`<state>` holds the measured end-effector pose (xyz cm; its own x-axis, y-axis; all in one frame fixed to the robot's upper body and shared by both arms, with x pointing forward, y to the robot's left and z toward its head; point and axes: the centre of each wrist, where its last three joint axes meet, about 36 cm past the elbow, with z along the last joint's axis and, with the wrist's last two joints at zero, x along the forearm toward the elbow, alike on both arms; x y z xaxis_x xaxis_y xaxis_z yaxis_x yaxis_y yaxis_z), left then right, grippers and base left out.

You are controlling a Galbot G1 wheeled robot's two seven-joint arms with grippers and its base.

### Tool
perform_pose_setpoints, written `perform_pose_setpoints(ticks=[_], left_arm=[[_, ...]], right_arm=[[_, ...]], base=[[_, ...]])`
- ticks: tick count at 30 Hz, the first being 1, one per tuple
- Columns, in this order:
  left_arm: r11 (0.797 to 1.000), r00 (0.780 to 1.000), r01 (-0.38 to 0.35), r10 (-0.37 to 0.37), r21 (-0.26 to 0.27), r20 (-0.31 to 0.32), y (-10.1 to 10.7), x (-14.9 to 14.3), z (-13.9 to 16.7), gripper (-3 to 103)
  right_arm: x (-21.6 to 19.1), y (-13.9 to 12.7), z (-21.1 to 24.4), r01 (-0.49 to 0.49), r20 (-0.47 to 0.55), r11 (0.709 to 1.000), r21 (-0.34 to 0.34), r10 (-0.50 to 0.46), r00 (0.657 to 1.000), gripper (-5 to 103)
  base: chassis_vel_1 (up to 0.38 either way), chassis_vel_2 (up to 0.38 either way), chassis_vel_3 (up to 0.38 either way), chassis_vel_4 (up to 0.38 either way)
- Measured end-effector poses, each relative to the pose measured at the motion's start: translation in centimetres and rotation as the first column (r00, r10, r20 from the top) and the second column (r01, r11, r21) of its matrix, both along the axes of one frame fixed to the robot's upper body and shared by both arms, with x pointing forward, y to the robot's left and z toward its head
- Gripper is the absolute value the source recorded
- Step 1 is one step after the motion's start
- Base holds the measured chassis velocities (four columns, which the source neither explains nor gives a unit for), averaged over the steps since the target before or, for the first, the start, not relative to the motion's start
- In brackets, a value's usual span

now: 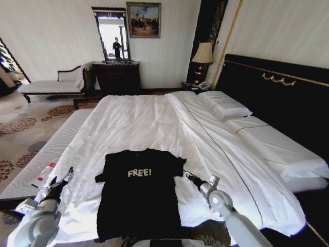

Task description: Fold the clothes on the bed.

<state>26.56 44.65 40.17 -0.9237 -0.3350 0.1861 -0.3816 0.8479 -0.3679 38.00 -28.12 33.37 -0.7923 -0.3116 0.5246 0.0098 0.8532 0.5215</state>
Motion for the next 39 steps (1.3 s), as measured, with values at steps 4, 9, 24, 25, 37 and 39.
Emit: perform_pose_setpoints(ticks=[4,9,24,25,37,39], left_arm=[[1.0,1.0,-0.005,0.005,0.004,-0.006,0.3,0.0,-0.1,100],[1.0,1.0,-0.008,0.008,0.003,-0.005,0.5,0.2,-0.2,100],[1.0,1.0,-0.008,0.008,-0.006,-0.009,0.5,0.7,-0.6,100],[1.0,1.0,-0.008,0.008,-0.006,-0.009,0.5,0.7,-0.6,100],[1.0,1.0,-0.006,0.006,-0.01,-0.007,0.3,0.9,-0.6,100],[1.0,1.0,-0.008,0.008,-0.01,-0.007,0.4,0.8,-0.6,100]], right_arm=[[0.5,-0.1,-0.1,-0.004,-0.009,1.0,0.006,0.004,1.0,79],[1.0,0.1,0.0,-0.008,-0.006,1.0,0.025,0.008,1.0,72],[0.6,0.5,-0.2,-0.028,-0.013,0.999,0.028,0.028,1.0,18],[0.6,0.5,-0.2,-0.028,-0.013,0.999,0.028,0.028,1.0,18],[-0.8,-0.1,1.1,-0.071,-0.007,0.997,-0.005,0.071,0.997,0],[-1.6,-0.3,1.4,-0.088,-0.012,0.996,-0.018,0.087,0.996,0]], base=[[0.0,0.0,0.0,0.0],[0.0,0.0,0.0,0.0],[0.0,0.0,0.0,0.0],[0.0,0.0,0.0,0.0],[0.0,0.0,0.0,0.0],[0.0,0.0,0.0,0.0]])
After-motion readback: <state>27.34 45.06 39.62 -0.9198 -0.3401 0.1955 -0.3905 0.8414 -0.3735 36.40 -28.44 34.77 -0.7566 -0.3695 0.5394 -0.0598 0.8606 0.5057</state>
